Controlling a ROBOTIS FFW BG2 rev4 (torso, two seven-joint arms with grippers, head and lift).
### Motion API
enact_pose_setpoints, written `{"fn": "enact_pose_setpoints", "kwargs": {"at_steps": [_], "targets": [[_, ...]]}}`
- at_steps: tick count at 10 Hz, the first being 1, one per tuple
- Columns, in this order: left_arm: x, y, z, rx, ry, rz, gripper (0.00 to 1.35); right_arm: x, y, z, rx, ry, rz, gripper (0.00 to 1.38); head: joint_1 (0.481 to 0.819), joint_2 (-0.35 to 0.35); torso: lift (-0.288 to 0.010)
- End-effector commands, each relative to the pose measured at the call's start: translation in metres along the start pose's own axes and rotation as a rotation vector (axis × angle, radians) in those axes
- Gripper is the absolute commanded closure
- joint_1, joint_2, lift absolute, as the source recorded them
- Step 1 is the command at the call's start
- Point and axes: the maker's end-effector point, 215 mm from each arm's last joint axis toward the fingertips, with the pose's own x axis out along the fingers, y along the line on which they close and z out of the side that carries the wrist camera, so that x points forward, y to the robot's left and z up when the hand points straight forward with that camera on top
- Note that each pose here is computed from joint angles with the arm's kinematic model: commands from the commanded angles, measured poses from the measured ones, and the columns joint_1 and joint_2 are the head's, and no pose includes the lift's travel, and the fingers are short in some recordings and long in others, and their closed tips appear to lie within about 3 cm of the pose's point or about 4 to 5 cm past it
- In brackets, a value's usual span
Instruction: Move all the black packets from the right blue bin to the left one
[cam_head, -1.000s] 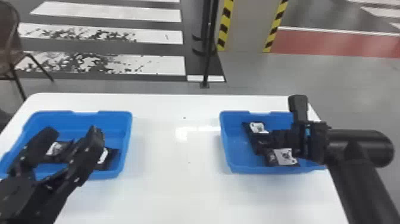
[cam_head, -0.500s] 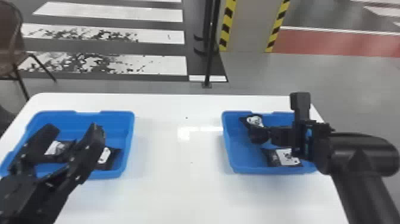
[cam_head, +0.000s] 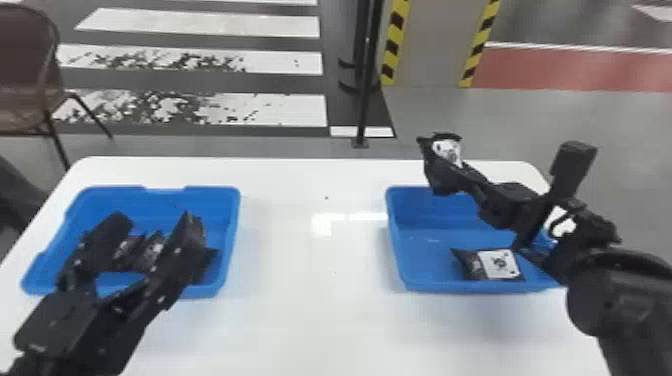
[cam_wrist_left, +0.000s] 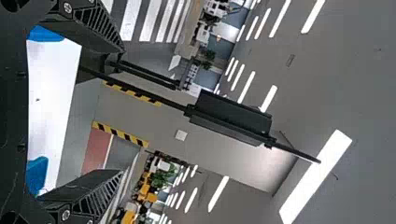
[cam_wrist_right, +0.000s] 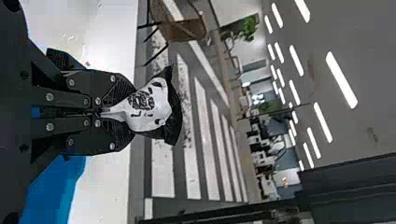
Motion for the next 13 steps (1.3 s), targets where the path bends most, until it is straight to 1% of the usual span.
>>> {"fn": "enact_pose_setpoints", "kwargs": {"at_steps": [1,2,3,4,5,6,7,8,10,11,13], "targets": [[0.002,-0.005,-0.008,-0.011,0.023,-0.012,0.11,0.004,0.046,0.018,0.02,-0.075,0.126,1.1,0.695,-0.064,-0.14],[0.002,-0.005,-0.009,-0.014,0.029,-0.018,0.11,0.004,0.093,0.012,0.058,-0.089,0.234,1.1,0.695,-0.055,-0.14],[0.002,-0.005,-0.012,-0.012,0.04,-0.021,0.11,0.005,0.15,-0.003,0.103,-0.076,0.343,1.1,0.695,-0.019,-0.14],[0.001,-0.004,-0.014,-0.011,0.047,-0.022,0.11,0.007,0.204,-0.017,0.155,-0.058,0.447,1.1,0.695,0.032,-0.14],[0.002,-0.006,-0.015,-0.014,0.052,-0.026,0.11,0.009,0.241,-0.03,0.194,-0.036,0.518,1.1,0.695,0.106,-0.14],[0.002,-0.007,-0.016,-0.014,0.053,-0.029,0.11,0.012,0.268,-0.035,0.207,-0.019,0.574,1.1,0.695,0.135,-0.14],[0.003,-0.009,-0.017,-0.017,0.056,-0.033,0.11,0.012,0.29,-0.033,0.217,-0.015,0.623,1.1,0.695,0.191,-0.14],[0.005,-0.01,-0.02,-0.018,0.067,-0.038,0.11,0.011,0.305,-0.031,0.223,-0.016,0.655,1.1,0.695,0.225,-0.14],[0.007,-0.013,-0.024,-0.023,0.083,-0.054,0.11,0.009,0.33,-0.031,0.24,-0.008,0.708,1.1,0.695,0.265,-0.14],[0.006,-0.012,-0.019,-0.029,0.065,-0.052,0.1,0.009,0.343,-0.035,0.263,0.006,0.736,1.1,0.695,0.271,-0.14],[0.006,-0.013,-0.023,-0.042,0.076,-0.053,0.1,0.005,0.374,-0.048,0.296,0.04,0.801,1.1,0.695,0.31,-0.14]]}}
